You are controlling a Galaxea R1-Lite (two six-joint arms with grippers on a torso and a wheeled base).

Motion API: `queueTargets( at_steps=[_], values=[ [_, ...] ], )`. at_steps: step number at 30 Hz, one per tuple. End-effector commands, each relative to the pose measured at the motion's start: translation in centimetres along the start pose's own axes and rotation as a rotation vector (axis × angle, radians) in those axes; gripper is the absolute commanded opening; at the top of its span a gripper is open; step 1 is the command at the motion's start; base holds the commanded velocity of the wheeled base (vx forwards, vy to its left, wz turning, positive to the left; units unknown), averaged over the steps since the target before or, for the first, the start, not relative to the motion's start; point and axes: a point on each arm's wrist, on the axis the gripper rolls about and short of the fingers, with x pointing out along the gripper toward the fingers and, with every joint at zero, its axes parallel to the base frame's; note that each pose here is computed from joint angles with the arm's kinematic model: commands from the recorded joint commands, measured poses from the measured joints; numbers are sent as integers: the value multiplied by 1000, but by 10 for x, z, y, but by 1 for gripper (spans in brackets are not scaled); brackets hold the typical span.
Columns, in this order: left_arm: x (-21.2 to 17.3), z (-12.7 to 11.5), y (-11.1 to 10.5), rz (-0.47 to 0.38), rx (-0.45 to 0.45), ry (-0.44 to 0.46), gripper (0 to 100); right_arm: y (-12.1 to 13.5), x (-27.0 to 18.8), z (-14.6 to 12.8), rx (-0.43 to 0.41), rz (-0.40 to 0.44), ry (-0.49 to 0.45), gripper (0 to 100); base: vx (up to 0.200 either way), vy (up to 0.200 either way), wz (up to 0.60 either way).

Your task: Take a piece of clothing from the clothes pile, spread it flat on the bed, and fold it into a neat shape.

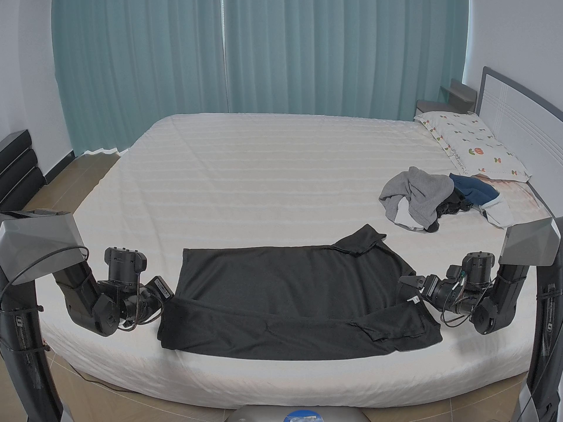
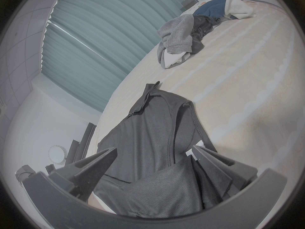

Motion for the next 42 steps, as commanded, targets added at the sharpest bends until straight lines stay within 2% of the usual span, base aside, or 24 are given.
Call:
queueTargets(
  at_steps=[1,9,27,28,42],
  values=[
    [2,0,0,2,0,0,0,-8,5,-8,-16,-15,27,100,0,0,0],
    [5,1,2,7,-5,-3,0,-19,12,-14,-36,-35,42,100,0,0,0],
    [5,2,3,9,-6,-2,0,-24,13,-20,-93,-44,64,100,0,0,0],
    [5,2,3,9,-6,-2,0,-23,13,-20,-93,-45,63,0,0,0,0],
    [6,2,4,12,-8,-5,0,-18,-2,-18,-89,-52,62,0,0,0,0]
  ],
)
